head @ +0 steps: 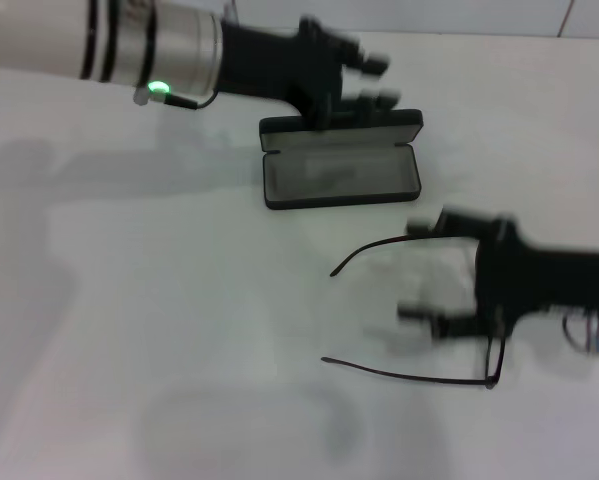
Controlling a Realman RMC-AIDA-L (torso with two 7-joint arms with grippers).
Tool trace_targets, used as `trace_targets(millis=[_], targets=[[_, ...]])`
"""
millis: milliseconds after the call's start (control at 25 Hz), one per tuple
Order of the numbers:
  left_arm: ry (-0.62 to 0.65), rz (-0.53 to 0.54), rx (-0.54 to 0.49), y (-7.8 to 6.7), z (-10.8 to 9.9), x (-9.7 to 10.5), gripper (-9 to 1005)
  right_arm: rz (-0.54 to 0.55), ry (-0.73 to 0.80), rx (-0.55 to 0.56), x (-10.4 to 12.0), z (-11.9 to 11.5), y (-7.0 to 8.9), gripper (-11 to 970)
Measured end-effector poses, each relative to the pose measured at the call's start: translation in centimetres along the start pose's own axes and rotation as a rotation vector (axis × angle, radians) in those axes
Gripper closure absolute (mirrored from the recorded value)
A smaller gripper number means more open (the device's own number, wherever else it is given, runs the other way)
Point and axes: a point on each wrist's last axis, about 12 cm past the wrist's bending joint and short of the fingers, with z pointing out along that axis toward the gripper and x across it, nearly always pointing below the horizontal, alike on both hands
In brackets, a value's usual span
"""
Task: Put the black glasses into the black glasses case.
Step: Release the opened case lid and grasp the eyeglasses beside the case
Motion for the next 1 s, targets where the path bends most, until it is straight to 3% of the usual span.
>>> trace_targets(millis=[120, 240, 320, 360, 480, 520, 560, 600, 840, 920, 960, 1000], targets=[[-0.122, -0.11, -0.047, -0.4, -1.6, 0.7, 609, 0.068, -0.06, 0.089, -1.1, -0.9, -1.5, 209], [-0.151, -0.22, -0.12, -1.5, -2.6, 3.3, 599, 0.14, -0.077, 0.116, -2.7, -2.3, -3.3, 211], [-0.149, -0.242, -0.135, -1.8, -2.7, 3.8, 573, 0.185, -0.059, 0.114, -3.6, -3.0, -4.2, 212], [-0.145, -0.269, -0.158, -2.2, -2.6, 4.6, 560, 0.23, -0.005, 0.104, -4.9, -3.4, -5.2, 212], [-0.125, -0.3, -0.206, -3.0, -2.5, 6.1, 521, 0.286, 0.092, 0.109, -6.3, -3.4, -6.0, 214], [-0.118, -0.303, -0.212, -3.1, -2.4, 6.3, 486, 0.31, 0.141, 0.11, -7.0, -3.3, -6.2, 215], [-0.105, -0.304, -0.22, -3.2, -2.3, 6.6, 452, 0.306, 0.287, 0.11, -8.5, -2.8, -6.1, 215], [-0.096, -0.304, -0.223, -3.2, -2.2, 6.7, 417, 0.306, 0.287, 0.11, -8.5, -2.8, -6.1, 215], [-0.084, -0.293, -0.221, -3.3, -1.7, 6.8, 197, 0.141, 0.676, 0.004, -11.6, -2.2, -3.8, 219], [-0.084, -0.293, -0.222, -3.4, -1.8, 6.9, 120, 0.031, 0.73, -0.079, -11.7, -2.2, -3.2, 219], [-0.084, -0.298, -0.225, -3.5, -1.9, 7.1, 118, -0.078, 0.732, -0.132, -11.8, -2.1, -3.0, 220], [-0.084, -0.298, -0.225, -3.5, -1.9, 7.1, 117, -0.078, 0.732, -0.132, -11.8, -2.1, -3.0, 220]])
